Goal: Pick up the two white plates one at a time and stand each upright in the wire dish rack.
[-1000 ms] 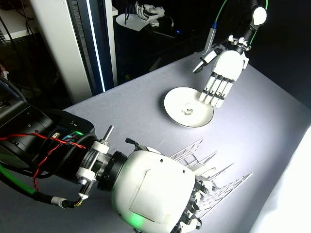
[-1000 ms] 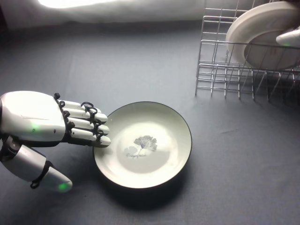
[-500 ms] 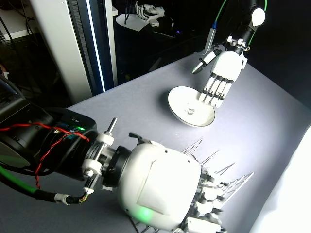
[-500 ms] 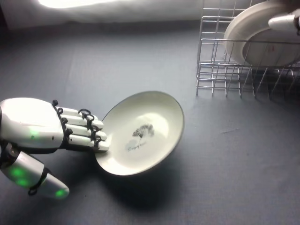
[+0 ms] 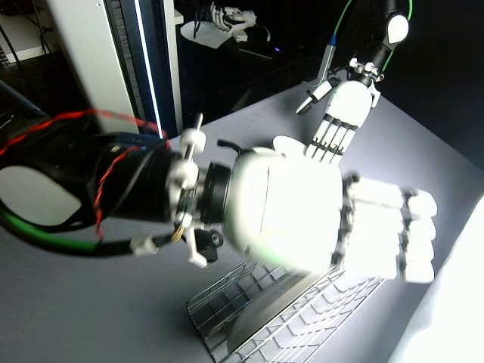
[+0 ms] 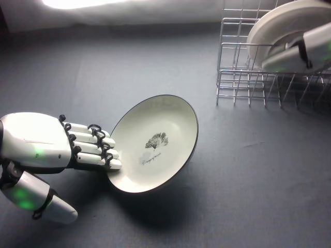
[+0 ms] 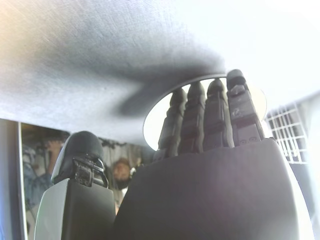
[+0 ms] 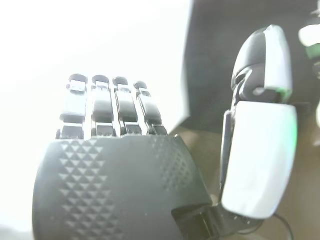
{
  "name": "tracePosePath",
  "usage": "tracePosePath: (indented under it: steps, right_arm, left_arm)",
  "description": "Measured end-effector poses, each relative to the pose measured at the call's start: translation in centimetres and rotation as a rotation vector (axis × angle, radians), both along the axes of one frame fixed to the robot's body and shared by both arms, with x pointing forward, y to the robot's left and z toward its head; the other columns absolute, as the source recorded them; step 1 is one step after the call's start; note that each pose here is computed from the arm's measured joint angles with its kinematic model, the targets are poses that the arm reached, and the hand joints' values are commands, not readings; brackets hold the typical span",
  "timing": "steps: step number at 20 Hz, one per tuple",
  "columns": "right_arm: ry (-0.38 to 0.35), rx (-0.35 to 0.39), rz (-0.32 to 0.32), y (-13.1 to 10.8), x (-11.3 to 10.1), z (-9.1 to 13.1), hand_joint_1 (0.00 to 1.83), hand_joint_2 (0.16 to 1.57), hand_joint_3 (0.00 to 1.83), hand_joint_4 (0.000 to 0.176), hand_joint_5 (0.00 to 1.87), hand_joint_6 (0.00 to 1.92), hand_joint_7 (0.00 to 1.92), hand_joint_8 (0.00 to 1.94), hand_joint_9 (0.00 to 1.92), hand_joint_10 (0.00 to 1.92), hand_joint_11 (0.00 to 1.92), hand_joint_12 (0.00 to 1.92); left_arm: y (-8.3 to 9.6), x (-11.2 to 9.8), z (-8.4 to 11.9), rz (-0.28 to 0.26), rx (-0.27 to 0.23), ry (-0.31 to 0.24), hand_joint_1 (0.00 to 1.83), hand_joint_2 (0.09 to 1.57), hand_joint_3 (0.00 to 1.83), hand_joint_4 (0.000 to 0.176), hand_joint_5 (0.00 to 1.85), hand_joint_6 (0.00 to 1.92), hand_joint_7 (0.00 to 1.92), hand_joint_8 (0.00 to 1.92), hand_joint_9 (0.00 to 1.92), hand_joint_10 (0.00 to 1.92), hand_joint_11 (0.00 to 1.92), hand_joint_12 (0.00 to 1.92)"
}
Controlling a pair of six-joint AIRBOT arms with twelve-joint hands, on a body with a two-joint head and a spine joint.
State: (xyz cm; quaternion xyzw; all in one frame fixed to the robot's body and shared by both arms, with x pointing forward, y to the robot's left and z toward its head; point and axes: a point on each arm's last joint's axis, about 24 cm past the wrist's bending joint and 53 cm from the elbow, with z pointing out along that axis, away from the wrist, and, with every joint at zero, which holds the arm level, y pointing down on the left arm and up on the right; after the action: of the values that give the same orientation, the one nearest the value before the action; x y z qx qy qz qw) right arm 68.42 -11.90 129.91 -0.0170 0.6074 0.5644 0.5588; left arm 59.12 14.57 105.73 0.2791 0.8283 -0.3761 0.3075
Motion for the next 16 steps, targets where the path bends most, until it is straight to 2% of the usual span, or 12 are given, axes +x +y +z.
tracePosePath:
  steps: [3,4,7,8,10,11,12,15,16]
  right_arm:
    - [-0.09,-0.102,0.082,1.9,-2.3,-0.5,1.33,0.87,0.0,0.0,0.0,0.0,0.0,0.0,0.0,0.0,0.0,0.0]
    - [-0.115,-0.148,0.115,2.7,-3.2,-1.1,1.39,0.91,0.0,0.0,0.0,0.0,0.0,0.0,0.0,0.0,0.01,0.0]
    - [-0.152,-0.229,0.195,4.7,-5.5,-2.8,1.44,0.99,0.03,0.0,0.0,0.0,0.0,0.0,0.0,0.0,0.05,0.03]
    - [-0.16,-0.242,0.217,5.3,-6.2,-3.1,1.45,1.0,0.01,0.0,0.0,0.0,0.0,0.0,0.0,0.0,0.01,0.19]
    - [-0.175,-0.268,0.26,6.5,-7.6,-3.6,1.5,1.01,0.0,0.0,0.0,0.0,0.0,0.0,0.0,0.0,0.0,0.34]
    - [-0.174,-0.279,0.277,6.9,-8.1,-4.1,1.5,1.02,0.0,0.0,0.0,0.0,0.0,0.0,0.0,0.0,0.0,0.33]
    - [-0.164,-0.291,0.296,7.4,-8.8,-4.9,1.5,1.03,0.01,0.0,0.0,0.0,0.0,0.0,0.0,0.0,0.0,0.27]
    - [-0.14,-0.343,0.32,8.7,-9.3,-7.1,1.49,1.07,0.01,0.0,0.0,0.0,0.0,0.0,0.0,0.0,0.0,0.25]
    - [-0.133,-0.349,0.318,8.9,-9.1,-7.4,1.49,1.07,0.01,0.0,0.0,0.0,0.0,0.0,0.0,0.0,0.0,0.29]
  left_arm:
    - [0.0,0.0,0.0,-0.001,0.001,0.0,0.0,1.19,0.0,0.0,0.06,0.0,0.06,0.0,0.01,0.0,0.0,0.0]
    - [0.0,0.0,-0.1,-0.002,0.003,-0.001,0.0,1.19,0.0,0.0,0.1,0.02,0.09,0.01,0.04,0.01,0.01,0.01]
    - [0.0,0.0,-0.1,-0.002,0.003,0.0,0.0,1.2,0.0,0.0,0.09,0.01,0.05,0.0,0.01,0.0,0.0,0.0]
    - [0.0,0.0,-0.1,-0.001,0.002,0.0,0.0,1.2,0.0,0.0,0.1,0.01,0.06,0.01,0.0,0.0,0.0,0.0]
    - [0.1,0.0,-0.1,-0.002,0.004,0.0,0.0,1.2,0.0,0.0,0.09,0.0,0.05,0.0,0.0,0.0,0.0,0.0]
    - [0.1,0.0,-0.1,-0.002,0.004,0.0,0.0,1.2,0.0,0.0,0.06,0.0,0.02,0.0,0.0,0.0,0.0,0.0]
    - [0.0,0.0,-0.1,-0.002,0.004,0.0,0.0,1.2,0.0,0.0,0.11,0.02,0.06,0.02,0.02,0.01,0.01,0.0]
    - [0.0,0.0,-0.1,-0.002,0.004,0.0,0.0,1.21,0.0,0.0,0.1,0.0,0.08,0.0,0.03,0.0,0.01,0.01]
    - [0.0,-0.1,-0.1,-0.002,0.004,0.0,0.0,1.21,0.0,0.0,0.09,0.0,0.06,0.0,0.02,0.0,0.0,0.0]
